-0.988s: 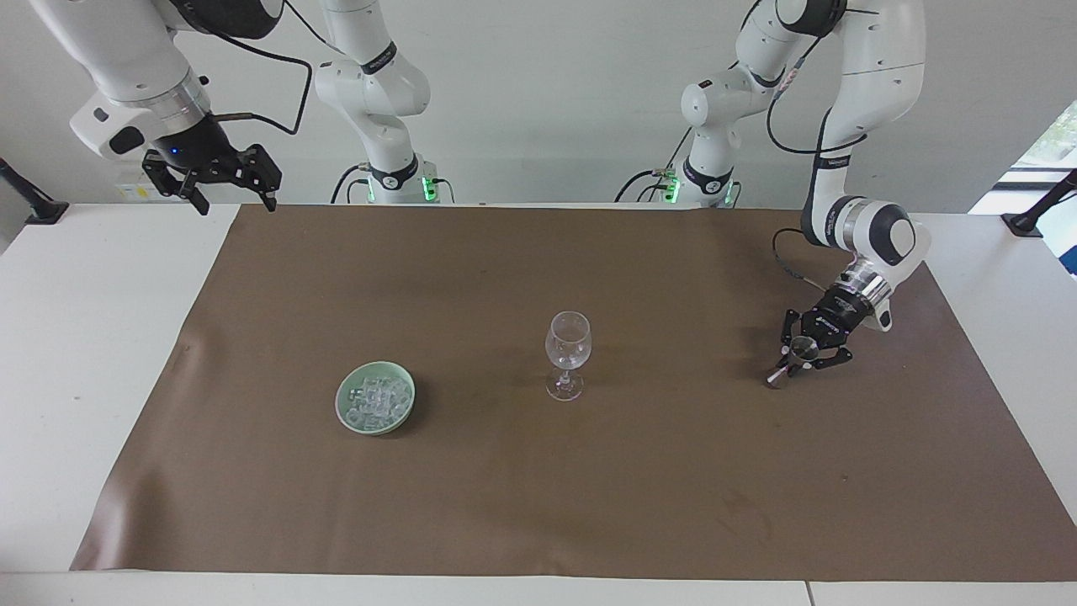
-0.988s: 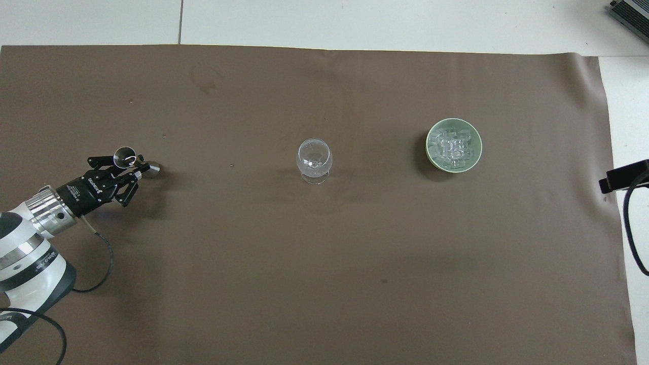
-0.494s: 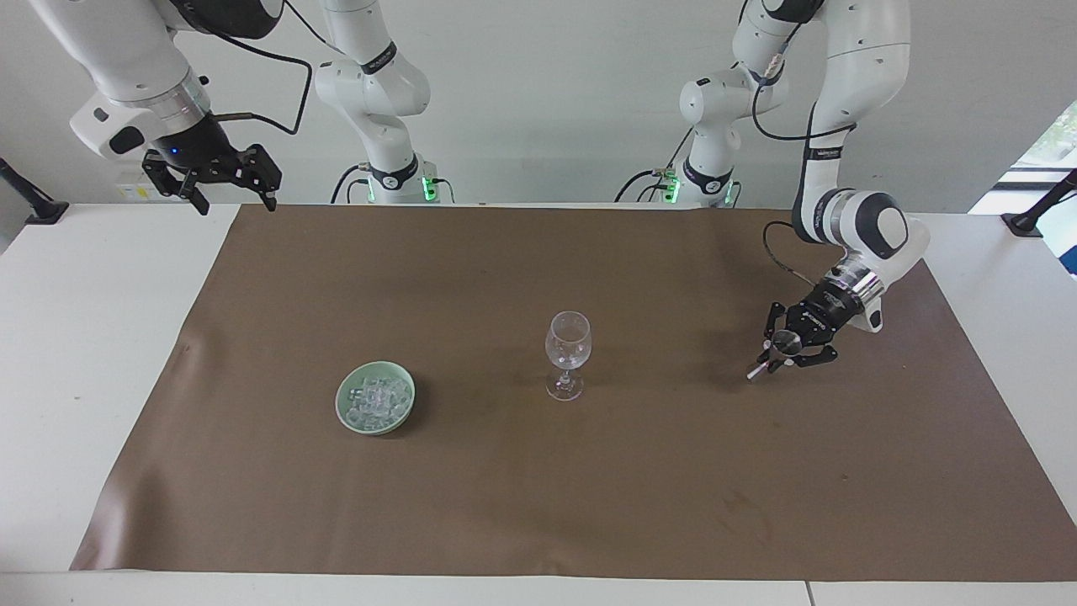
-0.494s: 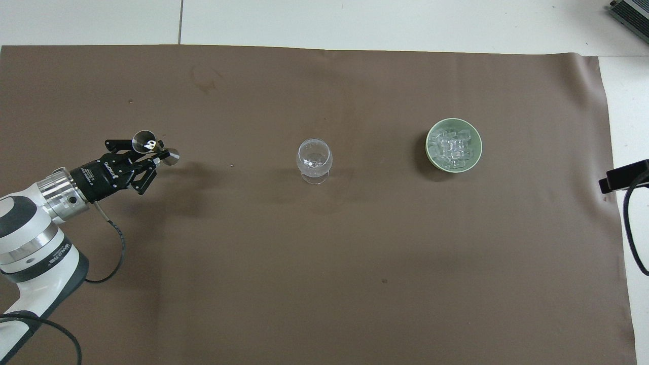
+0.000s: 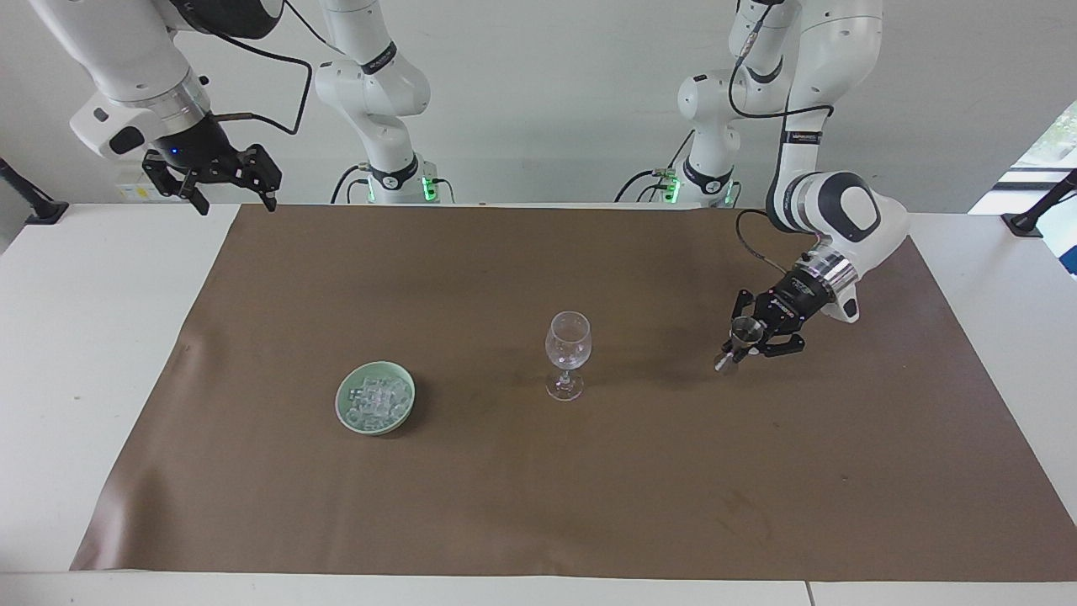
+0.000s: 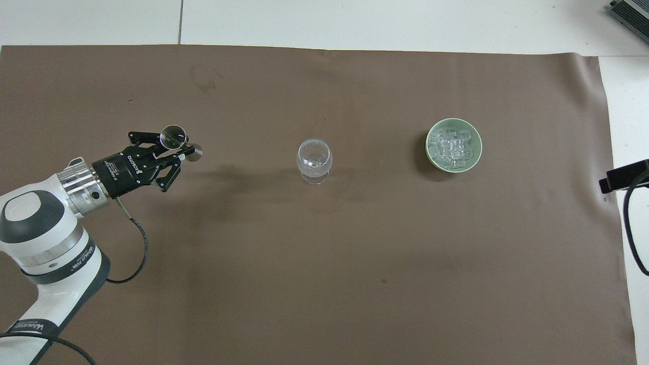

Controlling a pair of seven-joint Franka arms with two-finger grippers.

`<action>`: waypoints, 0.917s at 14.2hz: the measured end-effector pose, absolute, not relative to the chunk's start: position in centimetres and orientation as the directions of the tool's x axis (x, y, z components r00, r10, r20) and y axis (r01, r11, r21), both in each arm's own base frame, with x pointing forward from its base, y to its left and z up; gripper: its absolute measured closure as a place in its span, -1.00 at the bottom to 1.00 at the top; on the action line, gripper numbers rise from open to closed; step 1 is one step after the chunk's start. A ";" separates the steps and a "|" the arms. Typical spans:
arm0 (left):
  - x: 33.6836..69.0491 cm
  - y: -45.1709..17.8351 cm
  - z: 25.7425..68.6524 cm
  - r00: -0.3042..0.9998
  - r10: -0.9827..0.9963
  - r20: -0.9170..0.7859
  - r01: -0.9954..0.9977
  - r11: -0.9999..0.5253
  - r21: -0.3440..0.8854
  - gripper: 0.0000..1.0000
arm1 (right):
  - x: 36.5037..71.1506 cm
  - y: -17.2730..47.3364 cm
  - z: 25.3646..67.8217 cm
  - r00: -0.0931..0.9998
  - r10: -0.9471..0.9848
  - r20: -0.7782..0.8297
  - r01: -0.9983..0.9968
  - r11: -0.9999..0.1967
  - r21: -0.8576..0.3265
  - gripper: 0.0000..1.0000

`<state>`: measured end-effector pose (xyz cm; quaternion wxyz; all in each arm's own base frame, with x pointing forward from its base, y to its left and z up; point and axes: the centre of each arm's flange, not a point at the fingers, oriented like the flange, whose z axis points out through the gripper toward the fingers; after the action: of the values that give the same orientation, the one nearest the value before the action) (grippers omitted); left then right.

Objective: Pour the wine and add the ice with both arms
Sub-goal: 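Lift the shot cup with the left gripper toward the clear cup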

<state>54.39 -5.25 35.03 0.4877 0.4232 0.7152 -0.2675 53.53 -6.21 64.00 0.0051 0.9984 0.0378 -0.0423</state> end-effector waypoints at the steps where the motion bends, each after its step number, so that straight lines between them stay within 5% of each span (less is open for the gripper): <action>1: 54.3 -6.3 35.5 -0.169 0.357 -0.919 0.866 0.499 0.035 0.56 | 53.5 -6.2 64.0 0.994 0.075 -0.085 0.076 -0.997 0.007 -1.00; 13: 51.7 -16.2 40.4 -0.177 0.421 -0.890 0.878 0.476 0.051 0.56 | 53.5 -6.2 64.0 0.994 0.075 -0.085 0.076 -0.997 0.007 -1.00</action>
<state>51.65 -16.25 40.42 0.4597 0.4476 0.7257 -0.2485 53.53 -6.21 64.00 0.0051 0.9984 0.0378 -0.0423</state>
